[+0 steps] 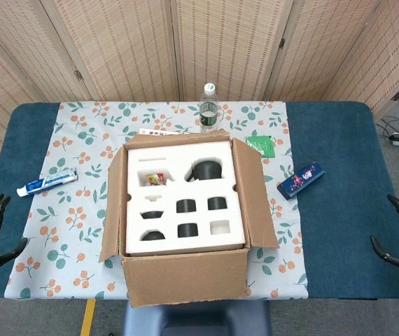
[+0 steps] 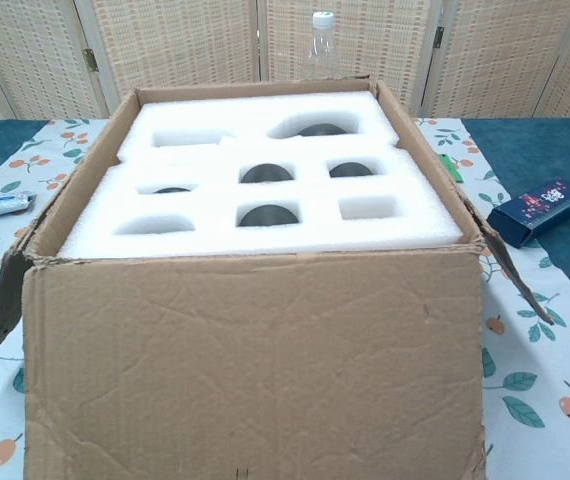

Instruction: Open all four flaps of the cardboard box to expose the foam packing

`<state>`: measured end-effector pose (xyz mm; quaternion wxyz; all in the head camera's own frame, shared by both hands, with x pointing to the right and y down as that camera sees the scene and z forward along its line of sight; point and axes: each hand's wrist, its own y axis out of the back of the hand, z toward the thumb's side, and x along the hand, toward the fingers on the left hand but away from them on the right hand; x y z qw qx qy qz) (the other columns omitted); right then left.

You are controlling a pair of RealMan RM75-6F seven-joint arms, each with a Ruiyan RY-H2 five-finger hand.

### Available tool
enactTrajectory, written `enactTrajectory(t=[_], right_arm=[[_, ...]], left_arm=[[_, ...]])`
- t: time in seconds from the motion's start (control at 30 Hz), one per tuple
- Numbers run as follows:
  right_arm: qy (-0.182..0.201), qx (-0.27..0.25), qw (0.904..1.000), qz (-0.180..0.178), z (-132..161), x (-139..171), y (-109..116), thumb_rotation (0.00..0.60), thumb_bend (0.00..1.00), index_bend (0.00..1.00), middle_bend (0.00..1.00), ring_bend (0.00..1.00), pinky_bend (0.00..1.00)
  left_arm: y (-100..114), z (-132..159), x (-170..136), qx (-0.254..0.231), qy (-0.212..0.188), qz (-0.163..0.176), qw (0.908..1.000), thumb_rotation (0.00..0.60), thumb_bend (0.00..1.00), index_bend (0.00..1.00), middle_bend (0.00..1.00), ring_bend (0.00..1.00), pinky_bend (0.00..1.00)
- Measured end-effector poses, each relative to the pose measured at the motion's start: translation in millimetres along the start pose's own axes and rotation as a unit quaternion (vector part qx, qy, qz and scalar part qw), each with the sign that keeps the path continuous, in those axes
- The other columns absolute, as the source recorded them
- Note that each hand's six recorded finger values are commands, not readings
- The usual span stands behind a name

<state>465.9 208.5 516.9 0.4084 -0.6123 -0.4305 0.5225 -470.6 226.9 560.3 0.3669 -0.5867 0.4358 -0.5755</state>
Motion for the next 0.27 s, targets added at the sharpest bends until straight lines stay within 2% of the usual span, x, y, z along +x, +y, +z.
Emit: enactTrajectory(t=[0.1,0.27], right_arm=[[0.009,-0.001,0.9999,0.009,10.0,4.6,-3.3,0.286,0.43,0.07,0.0,0.01,0.0],[0.027,0.009,0.9995,0.011,24.7,15.8,-5.8,0.288,0.43,0.07,0.0,0.01,0.0]], left_arm=[[-3.1,-0.1,-3.8,-0.002,-0.003,-0.011,0.9999,0.6,0.3,0.03,0.07,0.0,0.0],[5.6,2.3,-13.3,-0.01,-0.015,0.006,0.9998,0.6,0.29,0.03,0.07,0.0,0.0]])
